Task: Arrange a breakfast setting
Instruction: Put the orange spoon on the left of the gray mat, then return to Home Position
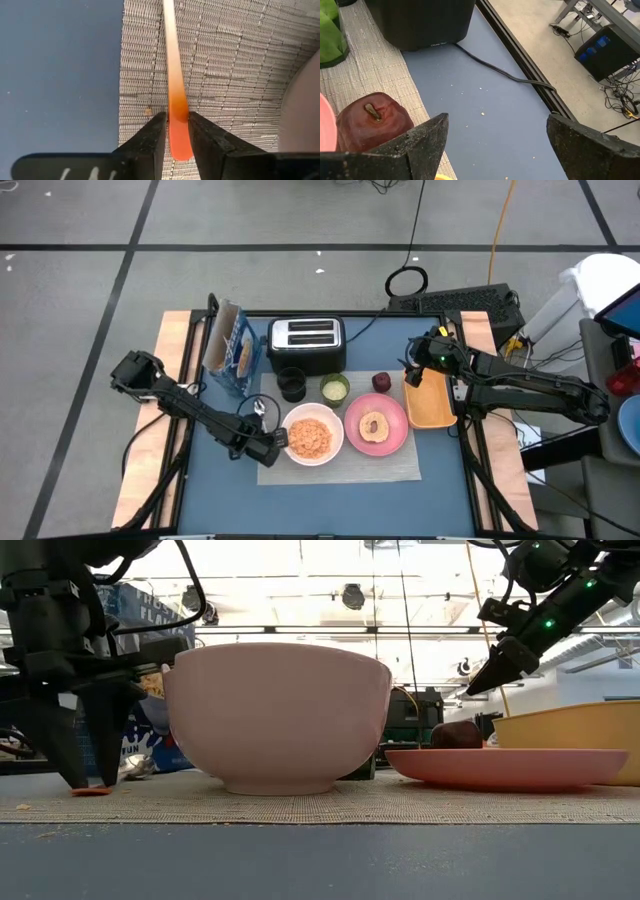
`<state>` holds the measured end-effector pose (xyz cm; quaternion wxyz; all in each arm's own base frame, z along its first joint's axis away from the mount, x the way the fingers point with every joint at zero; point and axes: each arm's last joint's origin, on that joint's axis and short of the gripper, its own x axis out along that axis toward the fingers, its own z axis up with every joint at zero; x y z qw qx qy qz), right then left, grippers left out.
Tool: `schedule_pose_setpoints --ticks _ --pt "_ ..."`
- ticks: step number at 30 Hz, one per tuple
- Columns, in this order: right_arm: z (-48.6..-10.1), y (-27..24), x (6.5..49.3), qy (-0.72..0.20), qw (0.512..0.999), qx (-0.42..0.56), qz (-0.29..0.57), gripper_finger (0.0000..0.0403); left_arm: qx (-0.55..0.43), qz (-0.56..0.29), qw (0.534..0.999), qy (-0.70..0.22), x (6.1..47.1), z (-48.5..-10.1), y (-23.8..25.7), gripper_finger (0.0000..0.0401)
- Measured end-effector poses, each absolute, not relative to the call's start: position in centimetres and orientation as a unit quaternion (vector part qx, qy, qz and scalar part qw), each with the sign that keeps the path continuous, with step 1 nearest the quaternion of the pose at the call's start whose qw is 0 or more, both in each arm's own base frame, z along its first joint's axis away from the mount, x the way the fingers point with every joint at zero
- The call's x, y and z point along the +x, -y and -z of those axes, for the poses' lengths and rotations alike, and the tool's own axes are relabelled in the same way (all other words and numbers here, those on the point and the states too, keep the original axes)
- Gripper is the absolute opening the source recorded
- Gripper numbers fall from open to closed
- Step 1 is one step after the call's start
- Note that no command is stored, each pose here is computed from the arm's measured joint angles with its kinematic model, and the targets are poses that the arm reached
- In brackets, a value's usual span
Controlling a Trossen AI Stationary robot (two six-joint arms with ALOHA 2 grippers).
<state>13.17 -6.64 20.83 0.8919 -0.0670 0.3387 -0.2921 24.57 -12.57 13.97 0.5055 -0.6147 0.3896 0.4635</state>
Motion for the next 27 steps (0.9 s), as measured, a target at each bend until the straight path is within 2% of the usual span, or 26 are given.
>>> schedule_pose_setpoints --ticks 21,27 --pt "-20.8 6.6 13.2 -0.339 0.892 -0.067 0.292 0.0325 -0.582 -0.496 0.447 -0.464 22.4 -14.9 12.1 0.0095" --pt "-20.8 6.6 13.2 -0.339 0.892 -0.067 0.292 0.0325 -0.588 -0.490 0.454 -0.456 21.9 -16.2 11.7 0.0095"
